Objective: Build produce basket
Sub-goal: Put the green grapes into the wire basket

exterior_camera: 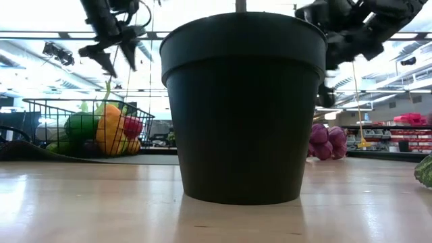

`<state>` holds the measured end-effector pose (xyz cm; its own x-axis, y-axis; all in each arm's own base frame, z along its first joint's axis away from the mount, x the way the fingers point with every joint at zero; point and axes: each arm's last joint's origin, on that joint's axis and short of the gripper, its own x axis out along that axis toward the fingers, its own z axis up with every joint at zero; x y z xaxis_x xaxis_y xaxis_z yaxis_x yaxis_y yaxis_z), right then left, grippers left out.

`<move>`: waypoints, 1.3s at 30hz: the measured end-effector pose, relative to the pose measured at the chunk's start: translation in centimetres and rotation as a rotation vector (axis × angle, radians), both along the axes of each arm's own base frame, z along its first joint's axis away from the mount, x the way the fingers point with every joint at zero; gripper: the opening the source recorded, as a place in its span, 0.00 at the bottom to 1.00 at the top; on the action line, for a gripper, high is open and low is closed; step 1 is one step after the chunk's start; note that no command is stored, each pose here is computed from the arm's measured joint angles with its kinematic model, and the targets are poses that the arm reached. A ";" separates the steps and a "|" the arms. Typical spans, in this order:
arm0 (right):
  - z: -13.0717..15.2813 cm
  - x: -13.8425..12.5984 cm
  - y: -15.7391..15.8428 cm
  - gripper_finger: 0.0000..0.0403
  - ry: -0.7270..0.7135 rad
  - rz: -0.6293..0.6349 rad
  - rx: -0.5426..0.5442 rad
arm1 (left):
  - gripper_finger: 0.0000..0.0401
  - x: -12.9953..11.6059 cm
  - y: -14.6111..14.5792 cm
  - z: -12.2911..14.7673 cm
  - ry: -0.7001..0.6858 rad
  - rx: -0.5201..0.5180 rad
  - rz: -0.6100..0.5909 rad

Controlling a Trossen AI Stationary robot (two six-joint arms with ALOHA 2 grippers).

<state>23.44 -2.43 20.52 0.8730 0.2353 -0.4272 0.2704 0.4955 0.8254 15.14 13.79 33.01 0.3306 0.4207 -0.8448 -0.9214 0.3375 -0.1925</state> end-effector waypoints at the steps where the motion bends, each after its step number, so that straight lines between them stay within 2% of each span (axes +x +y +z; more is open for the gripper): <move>1: -0.4 -0.4 0.1 0.56 0.054 0.031 0.014 | 0.77 0.5 -0.2 0.1 -0.036 0.003 -0.028; 5: -1.4 -2.5 0.8 0.56 0.275 0.104 0.087 | 0.77 2.5 -1.0 1.0 -0.179 0.053 -0.092; 10: -2.5 -5.5 2.1 0.56 0.629 0.078 0.279 | 0.75 4.6 -2.1 2.2 -0.338 0.135 -0.105; 13: -2.6 -6.5 3.5 0.56 0.743 0.111 0.335 | 0.73 5.8 -2.6 2.5 -0.398 0.176 -0.115; 18: -1.9 -6.1 5.9 0.56 0.730 0.126 0.425 | 0.73 6.7 -2.9 2.4 -0.410 0.186 -0.144; 23: -1.1 -4.9 8.4 0.56 0.653 0.040 0.521 | 0.73 7.2 -2.7 1.9 -0.382 0.171 -0.147; 28: -1.4 -5.1 11.1 0.56 0.717 -0.007 0.598 | 0.73 7.4 -2.6 1.3 -0.341 0.169 -0.168; 33: -0.6 -5.4 14.3 0.56 0.788 -0.002 0.639 | 0.72 7.9 -2.4 0.8 -0.296 0.178 -0.205; 39: -0.6 -5.3 16.8 0.56 0.802 -0.106 0.636 | 0.72 8.3 -3.1 0.4 -0.256 0.171 -0.261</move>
<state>18.14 14.37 19.96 0.4156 0.5602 -0.7165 0.8743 -0.0289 0.4845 23.46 10.69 33.39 0.6356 0.4223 -0.6463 -0.7300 0.6011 -0.3252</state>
